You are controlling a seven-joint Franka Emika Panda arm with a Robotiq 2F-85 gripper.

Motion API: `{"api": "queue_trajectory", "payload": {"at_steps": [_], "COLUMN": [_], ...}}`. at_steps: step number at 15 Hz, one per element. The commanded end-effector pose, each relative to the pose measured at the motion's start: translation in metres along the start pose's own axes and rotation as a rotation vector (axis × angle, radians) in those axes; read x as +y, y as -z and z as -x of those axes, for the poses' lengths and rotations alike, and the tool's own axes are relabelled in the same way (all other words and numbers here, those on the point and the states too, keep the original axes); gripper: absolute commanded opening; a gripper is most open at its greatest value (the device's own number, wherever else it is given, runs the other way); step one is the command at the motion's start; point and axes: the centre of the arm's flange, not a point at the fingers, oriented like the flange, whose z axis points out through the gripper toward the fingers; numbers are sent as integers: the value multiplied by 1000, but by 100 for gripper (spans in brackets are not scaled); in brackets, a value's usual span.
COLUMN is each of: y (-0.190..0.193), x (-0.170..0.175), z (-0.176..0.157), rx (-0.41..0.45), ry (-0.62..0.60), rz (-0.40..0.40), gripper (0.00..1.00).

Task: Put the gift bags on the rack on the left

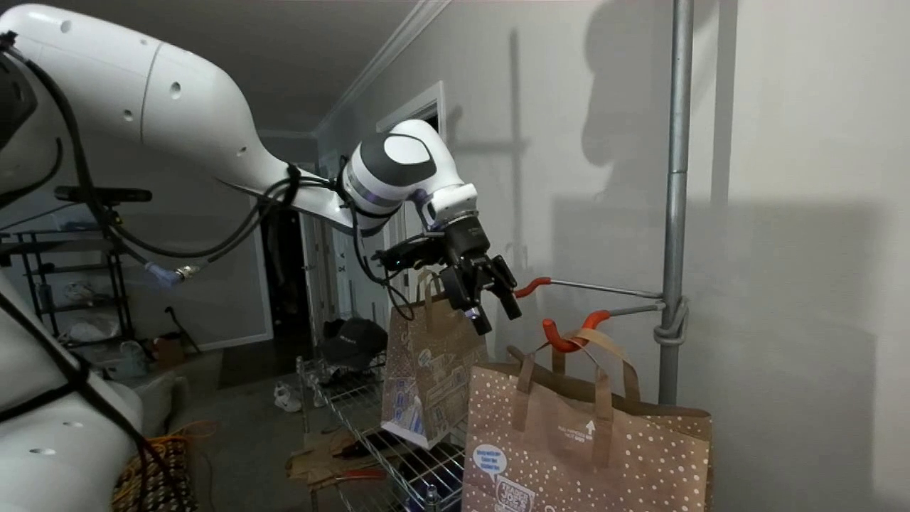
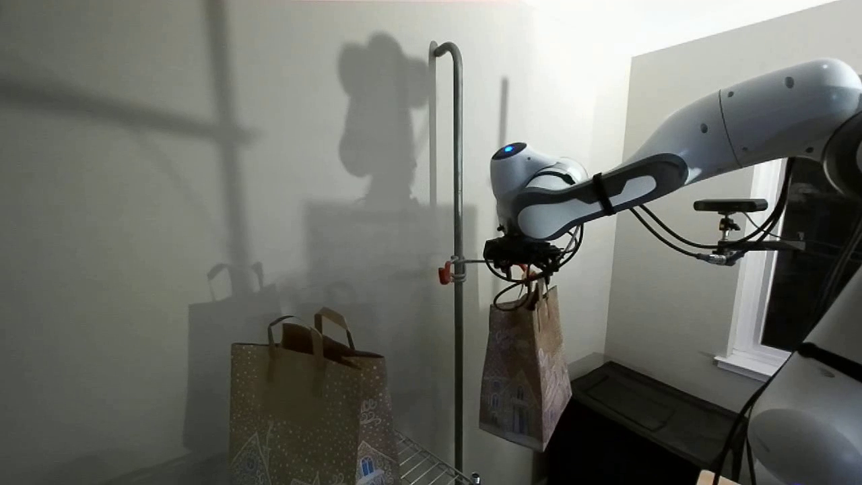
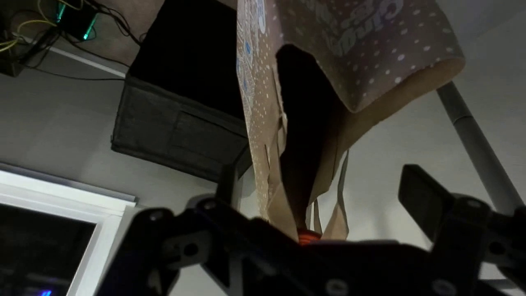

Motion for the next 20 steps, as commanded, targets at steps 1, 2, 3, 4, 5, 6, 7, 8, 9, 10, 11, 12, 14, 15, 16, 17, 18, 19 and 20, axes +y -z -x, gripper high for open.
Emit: {"api": "queue_trajectory", "payload": {"at_steps": [1, 2, 3, 4, 5, 6, 7, 8, 9, 10, 11, 12, 14, 15, 16, 17, 18, 19, 20], "y": [-8, -13, -19, -28, -36, -47, -55, -62, -65, -67, -69, -71, -73, -74, -75, -76, -77, -78, -79], "x": [-16, -20, -23, -27, -29, -32, -33, -34, -34, -34, -33, -31, -31, -31, -31, -29, -27, -26, -26], "z": [12, 14, 15, 15, 14, 11, 8, 5, 2, 0, -2, -5, -8, -10, -12, -13, -14, -16, -17], "rx": [8, 8, 10, 13, 18, 17, 16, 13, 16, 25, 39, 45, 60, 69, 79, 86, 97, 111, 116], "ry": [-17, -17, -14, -17, -19, -22, -30, -42, -52, -60, -66, -77, -105, -123, -137, -156, -169, -180, -181], "rz": [55, 58, 67, 80, 92, 101, 115, 129, 142, 153, 166, 169, 169, 173, 182, 188, 198, 207, 213], "gripper": [100, 100, 100, 100, 100, 100, 100, 100, 100, 100, 100, 100, 100, 100, 100, 100, 100, 100, 100]}}
